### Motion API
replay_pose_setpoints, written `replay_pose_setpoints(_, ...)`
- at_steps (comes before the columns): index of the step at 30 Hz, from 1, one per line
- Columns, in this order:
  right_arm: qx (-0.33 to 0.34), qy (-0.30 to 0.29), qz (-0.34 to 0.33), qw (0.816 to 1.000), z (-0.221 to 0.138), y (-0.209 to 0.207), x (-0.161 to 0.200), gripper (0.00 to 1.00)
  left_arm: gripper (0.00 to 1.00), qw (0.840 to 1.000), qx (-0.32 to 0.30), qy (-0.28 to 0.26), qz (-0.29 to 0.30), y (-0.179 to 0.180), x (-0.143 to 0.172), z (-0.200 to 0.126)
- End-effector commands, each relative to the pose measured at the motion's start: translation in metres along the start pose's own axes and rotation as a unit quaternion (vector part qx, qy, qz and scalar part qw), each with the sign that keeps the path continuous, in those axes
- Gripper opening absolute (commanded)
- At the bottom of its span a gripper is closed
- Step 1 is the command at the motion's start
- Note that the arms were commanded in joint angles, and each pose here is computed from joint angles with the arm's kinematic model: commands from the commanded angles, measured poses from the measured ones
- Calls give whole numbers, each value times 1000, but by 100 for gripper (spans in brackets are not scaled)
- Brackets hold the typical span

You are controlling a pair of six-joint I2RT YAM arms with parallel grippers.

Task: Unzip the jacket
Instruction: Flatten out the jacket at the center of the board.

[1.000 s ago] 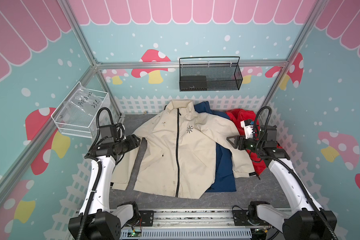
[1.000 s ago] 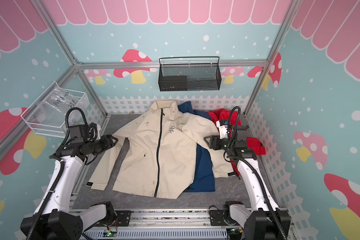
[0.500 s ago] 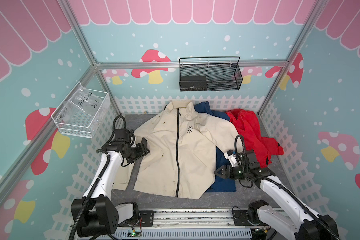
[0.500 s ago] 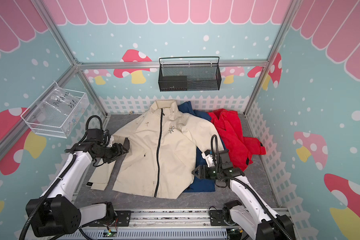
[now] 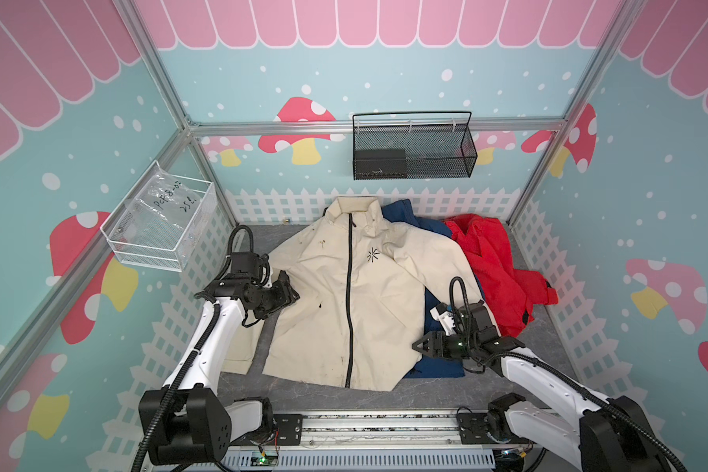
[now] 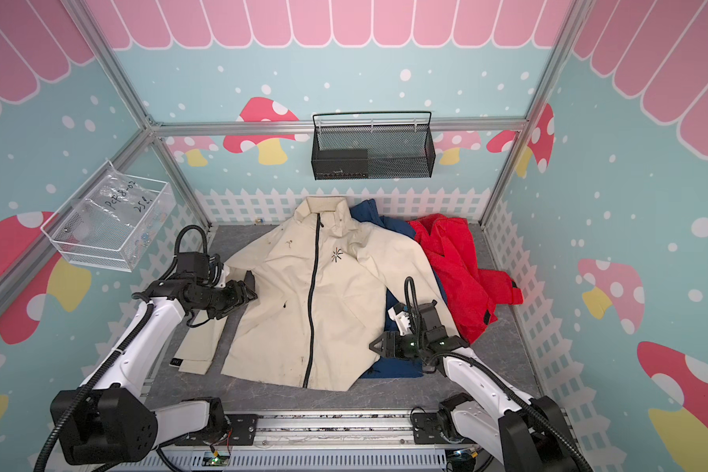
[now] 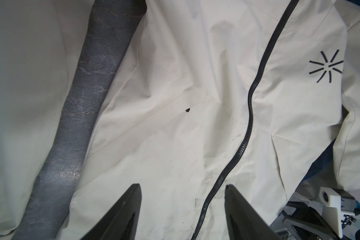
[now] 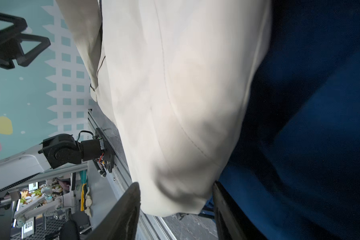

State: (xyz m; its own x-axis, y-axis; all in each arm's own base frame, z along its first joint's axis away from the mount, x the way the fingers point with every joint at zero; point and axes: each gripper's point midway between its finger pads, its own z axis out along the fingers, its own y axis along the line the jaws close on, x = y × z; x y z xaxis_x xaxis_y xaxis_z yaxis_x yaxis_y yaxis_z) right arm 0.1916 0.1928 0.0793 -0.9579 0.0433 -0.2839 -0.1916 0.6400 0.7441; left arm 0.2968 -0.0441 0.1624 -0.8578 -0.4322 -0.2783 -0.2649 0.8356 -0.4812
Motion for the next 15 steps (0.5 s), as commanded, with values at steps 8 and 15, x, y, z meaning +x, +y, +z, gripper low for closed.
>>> replay_pose_setpoints(8,112,-38,8,993,-34,-12,-4,0,67,999,34,-22,3,-19,-12,-3)
replay_pose_setpoints(15,176,47,11,983,-49,-25,26,0,65,997,48,-24,47,-52,-30,-2)
